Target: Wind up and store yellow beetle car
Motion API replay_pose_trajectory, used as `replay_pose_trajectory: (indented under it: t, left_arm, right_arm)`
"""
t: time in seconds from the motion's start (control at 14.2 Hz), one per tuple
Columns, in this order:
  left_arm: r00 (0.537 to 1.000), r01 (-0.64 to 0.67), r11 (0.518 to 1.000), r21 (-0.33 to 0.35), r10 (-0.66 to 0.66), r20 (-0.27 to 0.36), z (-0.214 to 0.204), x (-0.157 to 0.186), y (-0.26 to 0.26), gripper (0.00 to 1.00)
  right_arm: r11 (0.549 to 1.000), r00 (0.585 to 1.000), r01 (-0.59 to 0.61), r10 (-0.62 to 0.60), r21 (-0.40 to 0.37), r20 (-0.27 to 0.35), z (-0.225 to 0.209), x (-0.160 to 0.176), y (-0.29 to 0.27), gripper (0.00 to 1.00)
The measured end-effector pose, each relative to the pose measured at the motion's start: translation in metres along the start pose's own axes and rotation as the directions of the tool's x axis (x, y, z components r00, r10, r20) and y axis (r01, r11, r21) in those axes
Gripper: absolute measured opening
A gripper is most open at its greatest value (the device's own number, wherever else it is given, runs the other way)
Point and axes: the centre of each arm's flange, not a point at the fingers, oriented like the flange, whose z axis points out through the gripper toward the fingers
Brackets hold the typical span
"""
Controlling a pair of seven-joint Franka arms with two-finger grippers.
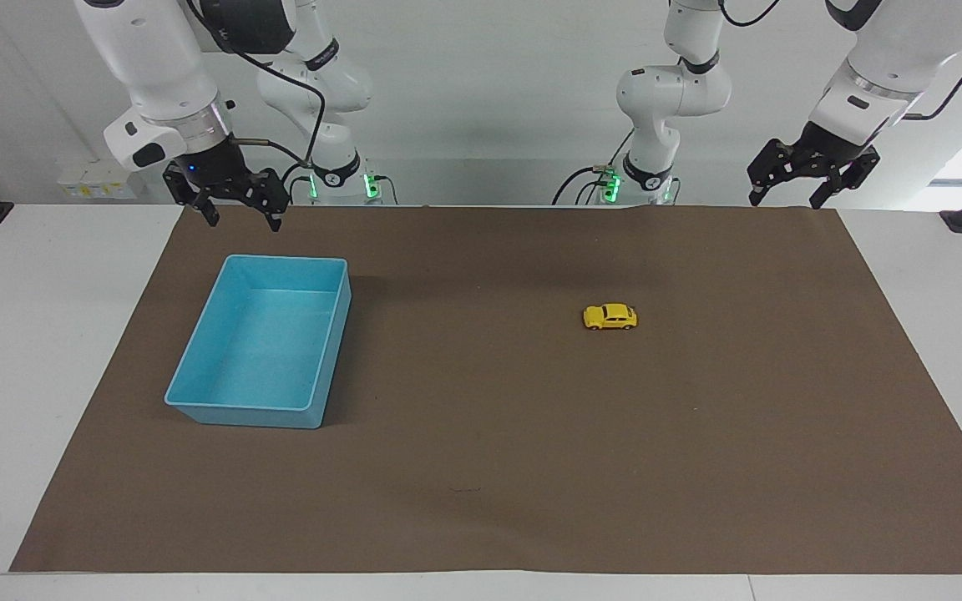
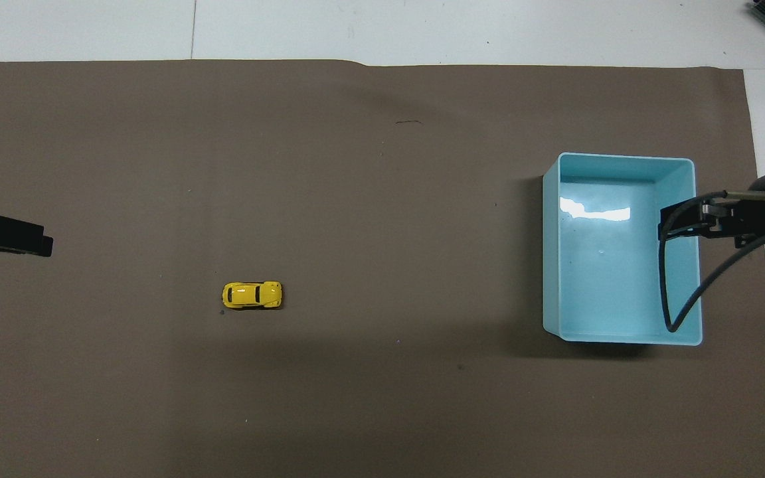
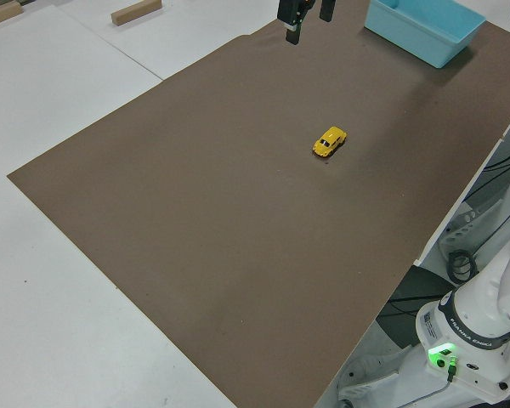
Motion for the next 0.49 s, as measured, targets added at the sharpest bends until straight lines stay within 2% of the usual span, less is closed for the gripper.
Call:
replay_pose_trajectory:
  t: [0.35,0.49]
  left_arm:
    - [1.000,0.011,1.000,0.000,-0.011,-0.001,0.0000,0.0001,0.0000,1.00]
    - [0.996,0.091,0.996,0.000,-0.091,0.003,0.0026,0.0004,0.0000,1.00]
  right_arm:
    - [1.000,1.000,0.000,0.000,0.000,0.000,0.0000,0.0000,0.0000,1.00]
    - [1.000,1.000,0.000,0.000,0.000,0.000,0.0000,0.0000,0.0000,1.00]
